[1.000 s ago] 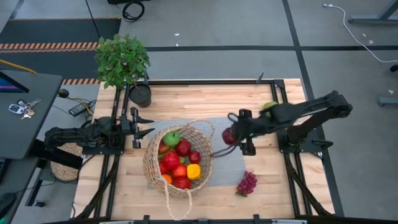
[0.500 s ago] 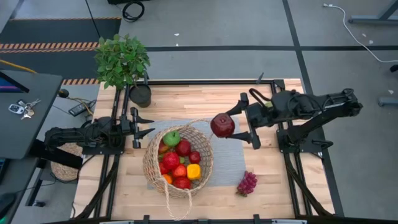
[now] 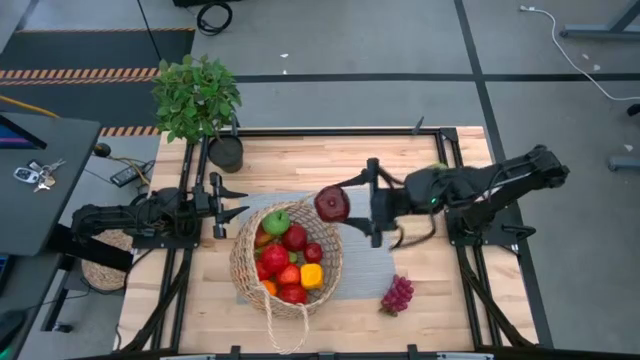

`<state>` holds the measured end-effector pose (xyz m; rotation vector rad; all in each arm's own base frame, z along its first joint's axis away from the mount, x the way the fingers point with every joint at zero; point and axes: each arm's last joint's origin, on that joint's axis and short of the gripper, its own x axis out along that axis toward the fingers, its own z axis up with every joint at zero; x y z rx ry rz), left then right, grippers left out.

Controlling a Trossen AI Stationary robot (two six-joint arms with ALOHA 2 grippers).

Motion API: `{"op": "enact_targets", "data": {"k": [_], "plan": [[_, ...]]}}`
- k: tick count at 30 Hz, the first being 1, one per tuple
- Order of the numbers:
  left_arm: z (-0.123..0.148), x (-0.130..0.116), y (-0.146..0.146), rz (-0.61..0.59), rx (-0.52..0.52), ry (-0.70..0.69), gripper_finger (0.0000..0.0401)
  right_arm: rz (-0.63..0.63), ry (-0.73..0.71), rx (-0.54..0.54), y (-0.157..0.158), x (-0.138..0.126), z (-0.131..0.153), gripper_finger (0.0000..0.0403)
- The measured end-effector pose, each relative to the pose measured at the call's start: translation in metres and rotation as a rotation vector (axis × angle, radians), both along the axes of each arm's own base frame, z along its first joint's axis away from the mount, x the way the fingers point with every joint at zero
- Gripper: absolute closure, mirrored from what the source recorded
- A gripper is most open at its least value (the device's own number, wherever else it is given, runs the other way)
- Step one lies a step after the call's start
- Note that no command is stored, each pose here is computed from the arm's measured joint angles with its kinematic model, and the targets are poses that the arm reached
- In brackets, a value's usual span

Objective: Build produce basket
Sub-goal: Put the red apple into the brown basket

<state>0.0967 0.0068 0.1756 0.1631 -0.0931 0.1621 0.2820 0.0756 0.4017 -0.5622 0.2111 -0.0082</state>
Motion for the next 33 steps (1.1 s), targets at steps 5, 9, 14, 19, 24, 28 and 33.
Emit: {"op": "enact_targets", "data": {"k": [5, 9, 14, 19, 24, 28, 33], "plan": [[0.000, 0.000, 0.000, 0.000, 0.000, 0.000, 0.0241, -0.054, 0.083, -0.450, 0.017, 0.020, -0.020, 0.0057], [0.000, 0.000, 0.000, 0.000, 0.000, 0.000, 0.0241, -0.066, 0.140, -0.720, 0.027, 0.034, -0.033, 0.0057], [0.000, 0.000, 0.000, 0.000, 0.000, 0.000, 0.0241, -0.003, 0.168, -0.937, 0.044, 0.047, -0.048, 0.0057], [0.000, 0.000, 0.000, 0.000, 0.000, 0.000, 0.0241, -0.015, 0.185, -1.104, 0.055, 0.055, -0.056, 0.0057], [0.000, 0.000, 0.000, 0.000, 0.000, 0.000, 0.0241, -0.015, 0.202, -1.168, 0.059, 0.057, -0.059, 0.0057], [0.000, 0.000, 0.000, 0.000, 0.000, 0.000, 0.0241, -0.033, 0.200, -1.152, 0.059, 0.056, -0.058, 0.0057], [0.000, 0.000, 0.000, 0.000, 0.000, 0.000, 0.0241, 0.003, 0.115, -0.899, 0.060, 0.058, -0.058, 0.0057]]}}
